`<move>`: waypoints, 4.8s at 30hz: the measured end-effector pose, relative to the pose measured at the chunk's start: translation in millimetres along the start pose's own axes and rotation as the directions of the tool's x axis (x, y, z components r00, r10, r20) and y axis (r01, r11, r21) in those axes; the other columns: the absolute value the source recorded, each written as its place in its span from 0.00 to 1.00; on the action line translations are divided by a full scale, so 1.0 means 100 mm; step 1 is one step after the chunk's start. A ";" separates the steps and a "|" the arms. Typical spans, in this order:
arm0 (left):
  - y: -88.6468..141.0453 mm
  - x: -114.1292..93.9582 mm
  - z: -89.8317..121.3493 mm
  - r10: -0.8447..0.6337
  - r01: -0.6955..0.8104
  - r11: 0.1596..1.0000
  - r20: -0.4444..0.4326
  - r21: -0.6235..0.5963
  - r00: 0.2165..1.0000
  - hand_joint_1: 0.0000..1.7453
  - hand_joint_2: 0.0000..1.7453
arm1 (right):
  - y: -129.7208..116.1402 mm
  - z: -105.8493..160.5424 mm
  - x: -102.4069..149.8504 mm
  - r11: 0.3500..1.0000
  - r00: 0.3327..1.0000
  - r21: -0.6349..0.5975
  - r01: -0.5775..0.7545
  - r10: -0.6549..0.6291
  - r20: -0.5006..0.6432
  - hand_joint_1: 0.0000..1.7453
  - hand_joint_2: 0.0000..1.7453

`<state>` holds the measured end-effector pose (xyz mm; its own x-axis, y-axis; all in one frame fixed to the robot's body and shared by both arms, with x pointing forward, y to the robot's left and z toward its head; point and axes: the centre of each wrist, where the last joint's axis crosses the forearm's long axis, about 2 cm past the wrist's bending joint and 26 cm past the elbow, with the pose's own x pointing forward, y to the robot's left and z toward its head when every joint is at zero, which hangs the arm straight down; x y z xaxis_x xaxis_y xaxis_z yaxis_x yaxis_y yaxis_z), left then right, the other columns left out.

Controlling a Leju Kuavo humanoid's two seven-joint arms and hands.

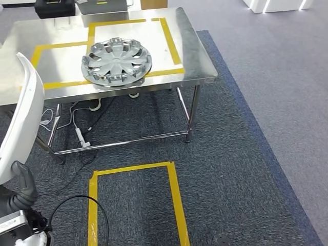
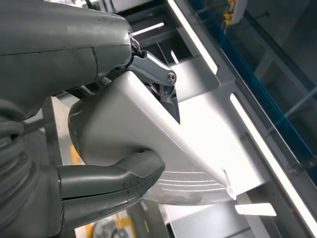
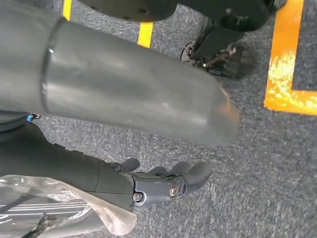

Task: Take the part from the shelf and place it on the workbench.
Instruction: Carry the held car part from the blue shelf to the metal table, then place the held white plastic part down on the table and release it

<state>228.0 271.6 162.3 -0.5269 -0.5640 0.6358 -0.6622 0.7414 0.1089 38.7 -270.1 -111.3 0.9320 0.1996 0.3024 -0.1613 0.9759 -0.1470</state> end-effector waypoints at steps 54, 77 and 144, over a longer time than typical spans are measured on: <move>-0.14 -0.04 -0.31 0.144 -0.145 0.968 -0.020 -0.204 0.989 1.00 1.00 | -0.03 0.00 -0.03 1.000 1.000 -0.024 -0.003 0.003 0.009 0.00 0.00; -0.13 -0.06 -0.33 0.138 -0.139 0.962 -0.019 -0.235 0.990 1.00 1.00 | -0.02 0.01 -0.05 1.000 1.000 -0.014 -0.012 0.012 0.018 0.00 0.00; 0.00 -0.22 -0.10 -0.140 0.115 0.861 -0.014 -0.495 0.990 1.00 1.00 | -0.01 0.00 -0.02 1.000 1.000 -0.006 -0.015 0.015 0.027 0.00 0.00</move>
<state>244.4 287.9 155.7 -0.4215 -0.6571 0.6249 -0.3671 0.7538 0.5450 37.1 -271.6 -111.5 0.9204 0.2170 0.3254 -0.1738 0.9722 -0.1569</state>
